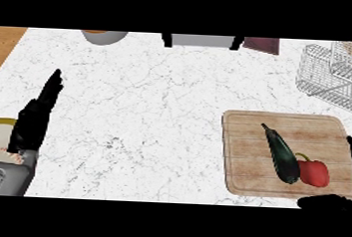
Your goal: Pick the bell pepper from the cutting board and place it in the tiered basket
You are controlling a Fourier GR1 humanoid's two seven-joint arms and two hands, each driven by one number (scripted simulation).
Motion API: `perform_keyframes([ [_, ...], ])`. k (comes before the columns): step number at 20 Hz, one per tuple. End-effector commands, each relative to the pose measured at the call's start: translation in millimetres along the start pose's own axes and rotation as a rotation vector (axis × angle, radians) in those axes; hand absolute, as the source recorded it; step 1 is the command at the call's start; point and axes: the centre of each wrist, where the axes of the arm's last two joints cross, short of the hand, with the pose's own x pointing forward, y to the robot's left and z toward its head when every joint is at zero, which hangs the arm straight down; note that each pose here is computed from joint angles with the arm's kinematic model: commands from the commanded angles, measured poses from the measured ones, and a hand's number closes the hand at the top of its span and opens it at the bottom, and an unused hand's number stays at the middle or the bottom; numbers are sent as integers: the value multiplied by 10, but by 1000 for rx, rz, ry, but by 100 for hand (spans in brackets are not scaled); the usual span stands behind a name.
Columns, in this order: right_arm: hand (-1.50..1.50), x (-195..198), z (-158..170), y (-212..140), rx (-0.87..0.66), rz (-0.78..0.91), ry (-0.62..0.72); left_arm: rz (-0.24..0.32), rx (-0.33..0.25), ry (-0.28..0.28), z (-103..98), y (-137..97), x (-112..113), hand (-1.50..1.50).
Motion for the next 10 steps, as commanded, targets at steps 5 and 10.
perform_keyframes([
  [5, -150, 123, -7, 194, 37, 7, 184, 12, 7, 12, 38, -25, 45, 0],
  [10, -150, 153, -198, 255, 35, -4, 194, 13, 6, -4, -49, -27, 30, 0],
])
